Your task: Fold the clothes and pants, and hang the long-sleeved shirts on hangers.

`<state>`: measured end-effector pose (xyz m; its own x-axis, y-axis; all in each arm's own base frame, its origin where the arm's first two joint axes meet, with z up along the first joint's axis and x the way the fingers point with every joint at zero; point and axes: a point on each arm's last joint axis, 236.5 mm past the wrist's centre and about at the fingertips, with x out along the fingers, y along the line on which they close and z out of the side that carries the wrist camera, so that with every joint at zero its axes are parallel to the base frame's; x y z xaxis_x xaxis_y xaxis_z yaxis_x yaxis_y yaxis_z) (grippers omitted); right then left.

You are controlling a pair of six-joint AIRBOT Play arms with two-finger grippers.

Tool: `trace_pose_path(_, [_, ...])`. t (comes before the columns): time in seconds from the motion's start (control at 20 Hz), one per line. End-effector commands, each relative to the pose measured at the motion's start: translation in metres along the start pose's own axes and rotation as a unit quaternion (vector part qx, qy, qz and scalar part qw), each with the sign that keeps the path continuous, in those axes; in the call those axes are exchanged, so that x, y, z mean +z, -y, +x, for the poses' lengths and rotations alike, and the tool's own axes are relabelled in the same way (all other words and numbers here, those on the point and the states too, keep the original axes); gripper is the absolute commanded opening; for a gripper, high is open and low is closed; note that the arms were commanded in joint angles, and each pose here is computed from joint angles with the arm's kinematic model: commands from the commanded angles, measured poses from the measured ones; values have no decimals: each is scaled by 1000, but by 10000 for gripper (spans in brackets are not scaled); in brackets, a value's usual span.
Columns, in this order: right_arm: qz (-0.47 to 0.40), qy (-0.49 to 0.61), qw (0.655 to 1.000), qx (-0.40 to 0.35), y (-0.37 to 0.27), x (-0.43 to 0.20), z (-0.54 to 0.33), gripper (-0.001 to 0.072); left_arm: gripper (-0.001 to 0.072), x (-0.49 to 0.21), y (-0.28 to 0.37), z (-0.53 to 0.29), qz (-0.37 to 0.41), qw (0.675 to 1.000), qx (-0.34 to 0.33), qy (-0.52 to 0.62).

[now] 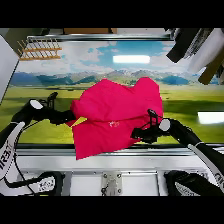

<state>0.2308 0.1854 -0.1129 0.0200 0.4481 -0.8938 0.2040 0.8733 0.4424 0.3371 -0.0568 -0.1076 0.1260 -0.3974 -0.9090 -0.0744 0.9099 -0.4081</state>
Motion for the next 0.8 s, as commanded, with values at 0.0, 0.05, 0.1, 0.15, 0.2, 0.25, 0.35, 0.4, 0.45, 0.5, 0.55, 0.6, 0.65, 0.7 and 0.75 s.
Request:
trace_pose_path(0.0, [3,9,1000,9,-9,2,11,527,552,1,16,15,26,999,-5,-23])
trace_pose_path(0.05, [3,10,1000,9,-9,3,11,397,550,1,19,17,29,999,-7,-28])
trace_pose_path(0.1, [2,16,1000,10,-10,6,11,248,497,3,20,17,23,999,-6,-27])
trace_pose_path(0.15, [0,21,1000,10,-10,9,10,145,210,5,21,15,24,999,-6,-22])
trace_pose_path(0.2, [-13,26,1000,5,-10,13,7,30,46,8,22,12,25,1000,-6,-15])
trace_pose_path(0.25, [-30,35,999,-4,-10,20,2,19,8,11,21,6,24,1000,-6,-6])
trace_pose_path(0.35, [-64,61,996,-19,-12,43,-22,18,6,24,18,-20,20,999,-5,32])
trace_pose_path(0.4, [-80,83,993,-28,-14,59,-45,18,6,38,17,-46,20,998,-4,66])
trace_pose_path(0.45, [-98,115,988,-41,-15,80,-78,18,6,51,20,-78,24,995,-4,101])
trace_pose_path(0.5, [-112,155,980,-54,-18,100,-120,18,6,65,26,-120,34,989,-3,145])
trace_pose_path(0.55, [-126,198,970,-58,-25,116,-165,18,7,74,34,-168,48,980,1,192])
trace_pose_path(0.6, [-142,246,957,-50,-37,127,-214,18,7,80,46,-215,63,968,4,241])
trace_pose_path(0.65, [-152,303,940,-41,-51,132,-268,18,7,79,62,-267,84,952,13,295])
trace_pose_path(0.7, [-157,357,920,-30,-64,132,-318,18,7,74,77,-314,102,932,24,348])
trace_pose_path(0.75, [-166,414,895,-18,-78,124,-369,18,8,64,94,-359,116,908,33,402])
